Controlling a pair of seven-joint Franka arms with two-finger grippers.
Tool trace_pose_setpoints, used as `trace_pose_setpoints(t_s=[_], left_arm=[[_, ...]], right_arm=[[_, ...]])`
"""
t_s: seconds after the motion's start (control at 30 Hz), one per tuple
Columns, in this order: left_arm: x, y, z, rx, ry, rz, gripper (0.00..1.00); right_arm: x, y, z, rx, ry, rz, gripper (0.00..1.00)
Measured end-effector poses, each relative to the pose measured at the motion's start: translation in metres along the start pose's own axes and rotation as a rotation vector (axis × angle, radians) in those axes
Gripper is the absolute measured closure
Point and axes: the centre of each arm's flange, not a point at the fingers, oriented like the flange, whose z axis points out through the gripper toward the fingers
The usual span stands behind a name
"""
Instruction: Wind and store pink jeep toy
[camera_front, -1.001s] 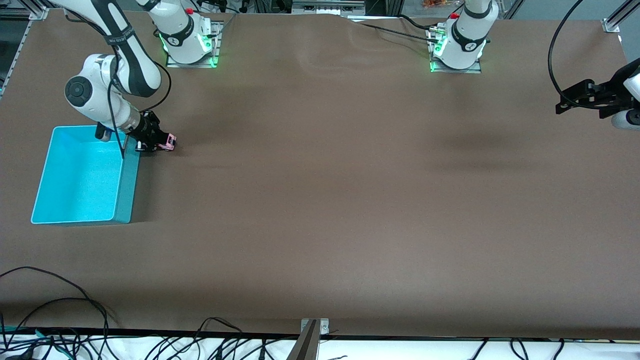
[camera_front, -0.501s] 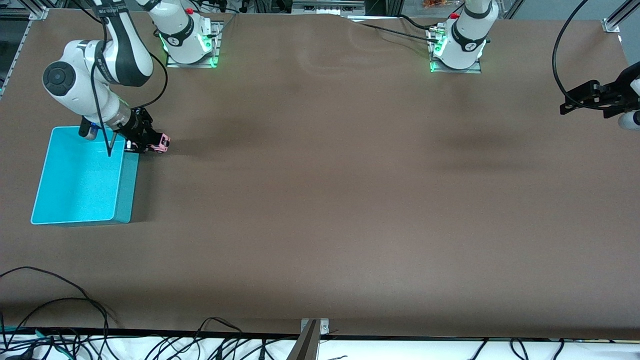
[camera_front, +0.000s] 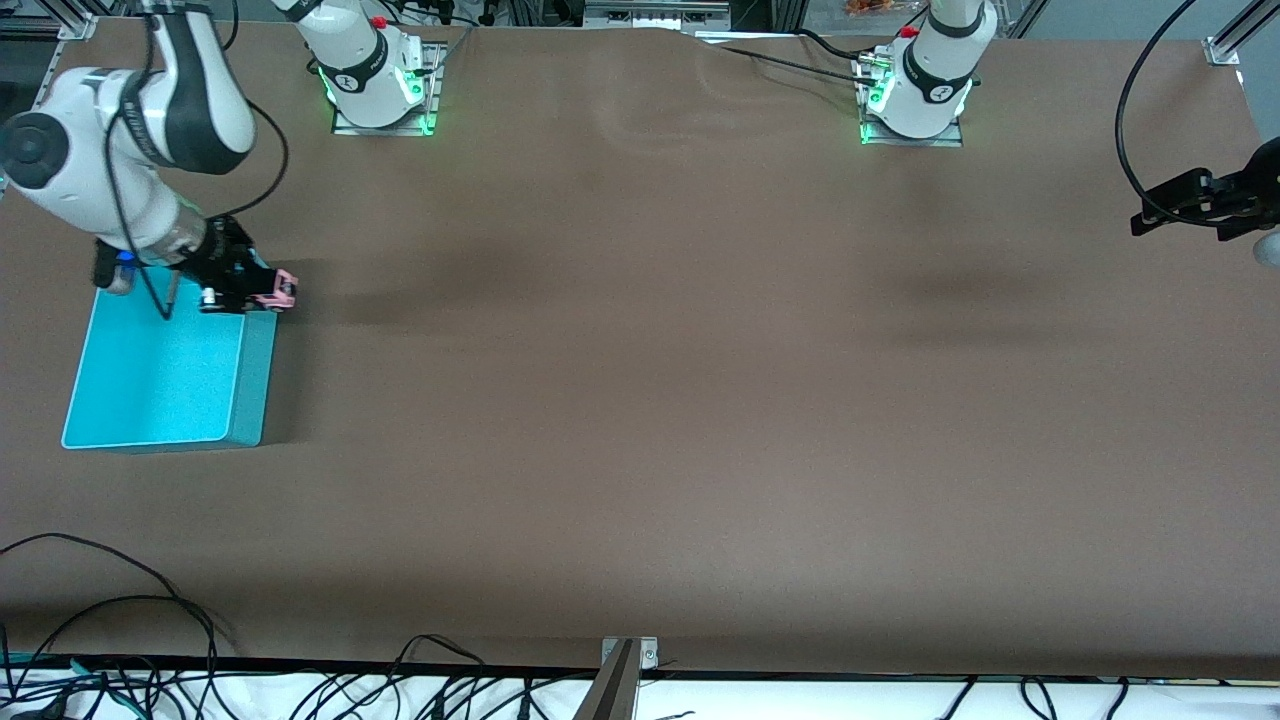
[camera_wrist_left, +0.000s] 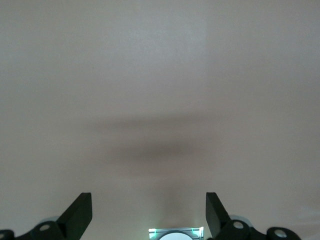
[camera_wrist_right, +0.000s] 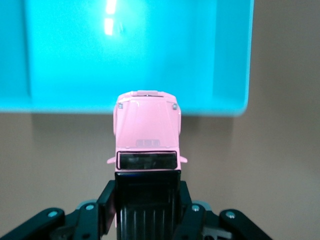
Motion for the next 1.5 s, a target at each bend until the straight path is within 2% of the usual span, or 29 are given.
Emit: trace_pose_setpoints(t_s=[0.23, 0.43, 0.57, 0.93, 1.07, 1.2, 1.27, 1.3, 1.5], left_arm=[[0.005, -0.004, 0.002, -0.006, 0.020, -0.009, 0.00], [0.006, -0.006, 0.002, -0.008, 0.026, -0.064, 0.00], [0.007, -0.002, 0.001, -0.007, 0.030, -0.094, 0.00], [0.008, 0.001, 0.001, -0.006, 0.031, -0.097, 0.00], [0.008, 0.002, 0.001, -0.006, 0.031, -0.098, 0.00], [0.008, 0.002, 0.001, -0.006, 0.031, -0.098, 0.00], [0.008, 0.002, 0.001, -0.006, 0.031, -0.098, 0.00], [0.008, 0.002, 0.001, -0.006, 0.031, -0.098, 0.00], [0.008, 0.002, 0.001, -0.006, 0.031, -0.099, 0.00]], right_arm=[[0.090, 0.012, 0.003, -0.010, 0.015, -0.107, 0.48], [0.139, 0.015, 0.028, -0.044, -0.006, -0.152, 0.48], [0.149, 0.008, 0.055, -0.058, -0.016, -0.161, 0.48], [0.145, 0.001, 0.130, -0.110, -0.050, -0.172, 0.48], [0.146, 0.004, 0.149, -0.132, -0.064, -0.167, 0.48], [0.150, 0.005, 0.155, -0.130, -0.063, -0.159, 0.48], [0.152, 0.005, 0.153, -0.127, -0.062, -0.156, 0.45], [0.153, 0.004, 0.153, -0.126, -0.061, -0.155, 0.37], [0.156, -0.001, 0.146, -0.109, -0.051, -0.154, 0.12]])
